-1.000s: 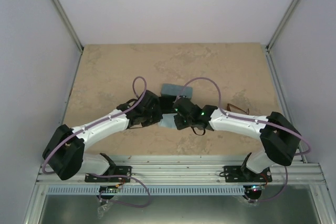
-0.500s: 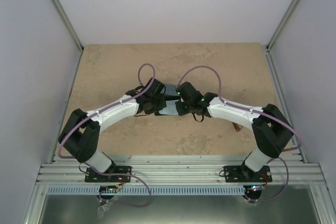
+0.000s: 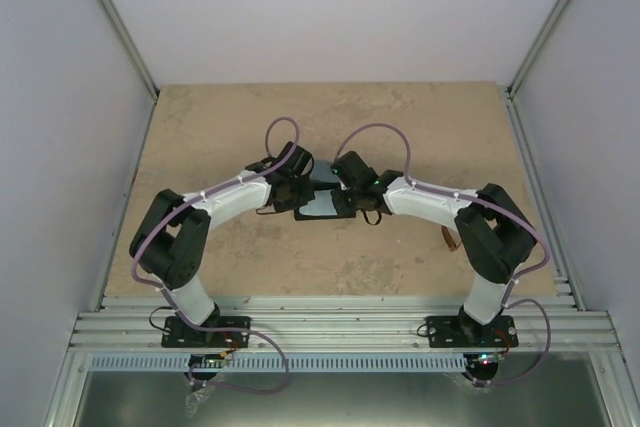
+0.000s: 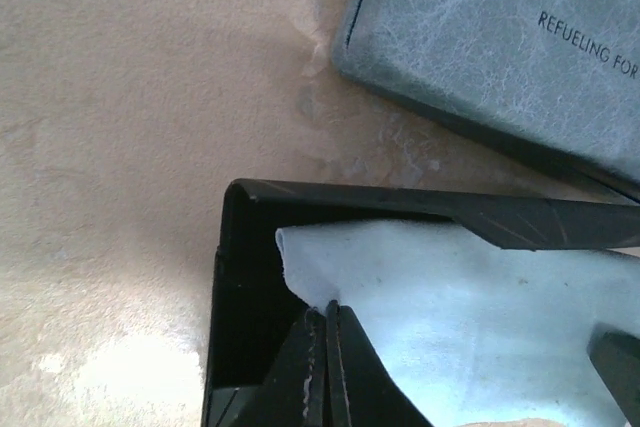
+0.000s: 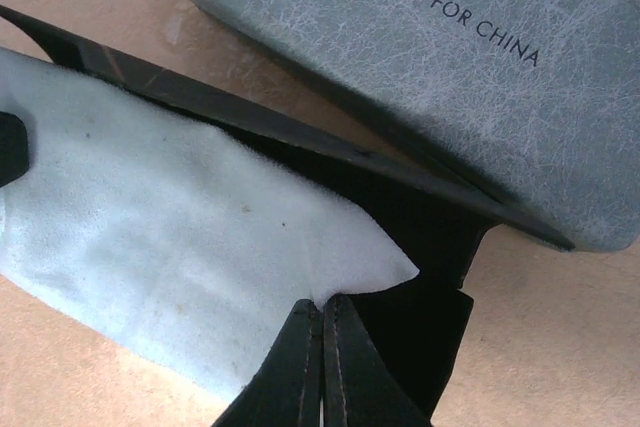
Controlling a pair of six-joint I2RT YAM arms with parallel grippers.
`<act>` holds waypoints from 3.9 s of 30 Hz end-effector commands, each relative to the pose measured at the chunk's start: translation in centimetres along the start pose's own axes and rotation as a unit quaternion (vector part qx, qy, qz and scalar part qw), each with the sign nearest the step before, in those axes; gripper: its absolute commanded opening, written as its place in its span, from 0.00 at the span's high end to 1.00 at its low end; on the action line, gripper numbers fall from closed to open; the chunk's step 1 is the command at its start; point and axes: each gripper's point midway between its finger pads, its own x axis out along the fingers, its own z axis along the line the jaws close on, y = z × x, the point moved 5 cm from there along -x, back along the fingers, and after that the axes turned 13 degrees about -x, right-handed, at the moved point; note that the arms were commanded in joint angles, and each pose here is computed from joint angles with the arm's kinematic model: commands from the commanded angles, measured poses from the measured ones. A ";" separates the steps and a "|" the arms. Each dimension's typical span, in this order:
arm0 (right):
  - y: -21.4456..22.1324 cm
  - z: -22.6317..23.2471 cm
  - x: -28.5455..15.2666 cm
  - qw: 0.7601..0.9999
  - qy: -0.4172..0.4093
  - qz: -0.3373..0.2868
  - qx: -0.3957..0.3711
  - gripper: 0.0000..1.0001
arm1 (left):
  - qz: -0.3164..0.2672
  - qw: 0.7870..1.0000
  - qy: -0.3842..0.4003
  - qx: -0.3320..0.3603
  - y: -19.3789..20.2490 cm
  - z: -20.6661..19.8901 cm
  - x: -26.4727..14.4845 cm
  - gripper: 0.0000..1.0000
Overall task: Organize the sunglasses
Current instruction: Place the glasses cleaning cloth in the sunglasses case, then pick up the sunglasses from the center of the board.
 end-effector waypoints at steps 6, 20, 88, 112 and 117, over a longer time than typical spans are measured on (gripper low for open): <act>-0.2 -0.4 1.4 1.000 0.003 0.004 -0.004 1.00 | 0.005 1.000 0.007 0.012 -0.7 -0.7 1.1 1.00; -1.6 -1.1 -1.5 0.999 0.016 -0.028 0.005 0.72 | -0.007 1.000 0.016 0.023 -1.6 -1.9 -1.7 0.69; 15.2 -18.5 -14.4 0.876 0.278 -0.068 0.388 0.44 | 0.155 0.966 0.065 0.197 3.7 -2.2 2.8 0.19; 20.8 -19.5 -9.6 0.867 0.229 -0.012 0.443 0.78 | 0.031 0.960 0.240 0.138 1.4 -6.8 -7.6 0.19; 20.8 -19.5 -8.6 0.876 0.220 -0.001 0.429 0.99 | 0.024 0.960 0.247 0.127 1.7 -6.1 -7.8 0.19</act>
